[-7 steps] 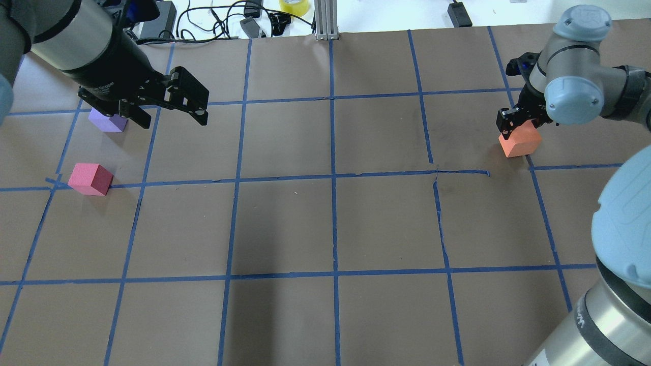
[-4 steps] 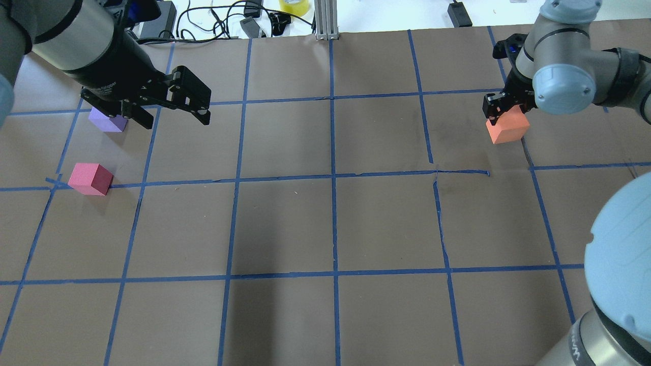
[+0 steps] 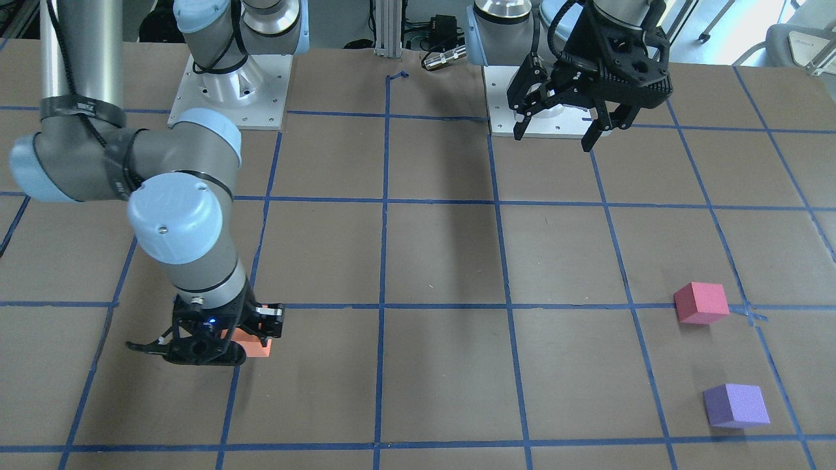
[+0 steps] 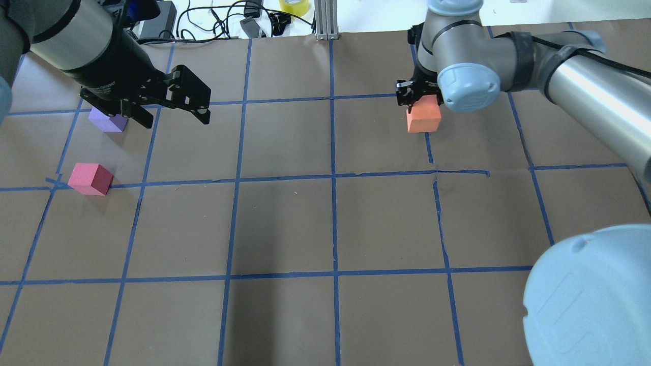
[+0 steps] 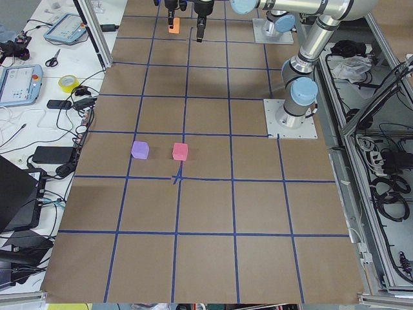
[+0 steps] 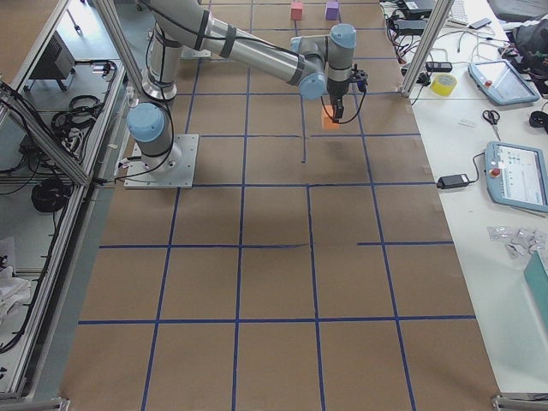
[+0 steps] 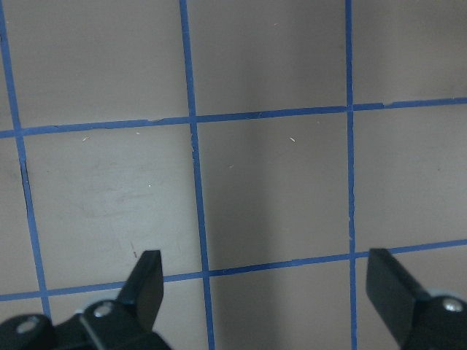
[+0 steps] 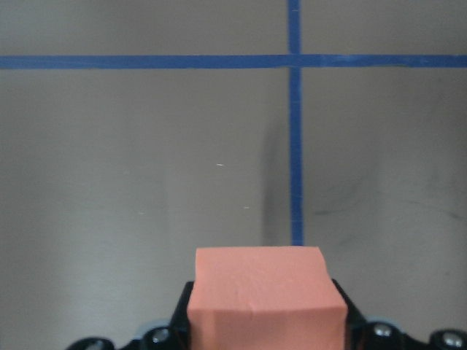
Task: Arrange blocks in a line
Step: 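Carry the orange cube with the right gripper toward the table center and release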
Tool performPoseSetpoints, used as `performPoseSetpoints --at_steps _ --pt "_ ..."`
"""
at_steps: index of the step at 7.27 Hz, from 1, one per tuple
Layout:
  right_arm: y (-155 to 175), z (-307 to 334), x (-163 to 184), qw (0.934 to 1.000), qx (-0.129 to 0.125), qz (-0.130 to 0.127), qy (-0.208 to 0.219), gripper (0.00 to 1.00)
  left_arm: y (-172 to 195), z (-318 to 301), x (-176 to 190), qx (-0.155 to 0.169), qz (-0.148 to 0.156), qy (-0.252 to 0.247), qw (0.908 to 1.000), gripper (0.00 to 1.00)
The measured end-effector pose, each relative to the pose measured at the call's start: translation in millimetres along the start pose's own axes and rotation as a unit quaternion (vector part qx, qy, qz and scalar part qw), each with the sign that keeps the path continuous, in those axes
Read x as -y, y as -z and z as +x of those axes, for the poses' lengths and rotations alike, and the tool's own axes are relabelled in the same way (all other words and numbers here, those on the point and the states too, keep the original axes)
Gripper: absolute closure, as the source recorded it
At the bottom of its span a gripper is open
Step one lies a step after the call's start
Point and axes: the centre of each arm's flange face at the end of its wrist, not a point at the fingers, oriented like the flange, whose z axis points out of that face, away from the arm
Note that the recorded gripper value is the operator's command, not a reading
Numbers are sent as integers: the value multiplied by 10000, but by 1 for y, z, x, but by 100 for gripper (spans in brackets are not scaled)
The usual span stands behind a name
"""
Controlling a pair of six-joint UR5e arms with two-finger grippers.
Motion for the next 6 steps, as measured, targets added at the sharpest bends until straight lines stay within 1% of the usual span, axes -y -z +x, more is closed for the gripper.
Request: performPoseSetpoints --at_steps 1,2,5,6 --pt "-2 -42 0 9999 87 35 -80 98 2 0 -1 27 13 -32 10000 0" --pt "-12 -83 0 9998 144 31 -137 98 5 -1 0 43 42 -53 10000 0" --pt "-57 -181 -4 9989 289 -105 -351 98 12 -3 -3 74 111 -73 9999 0" --pt "-68 -204 -10 9984 348 -171 -422 94 12 -3 -3 77 117 -80 9999 0"
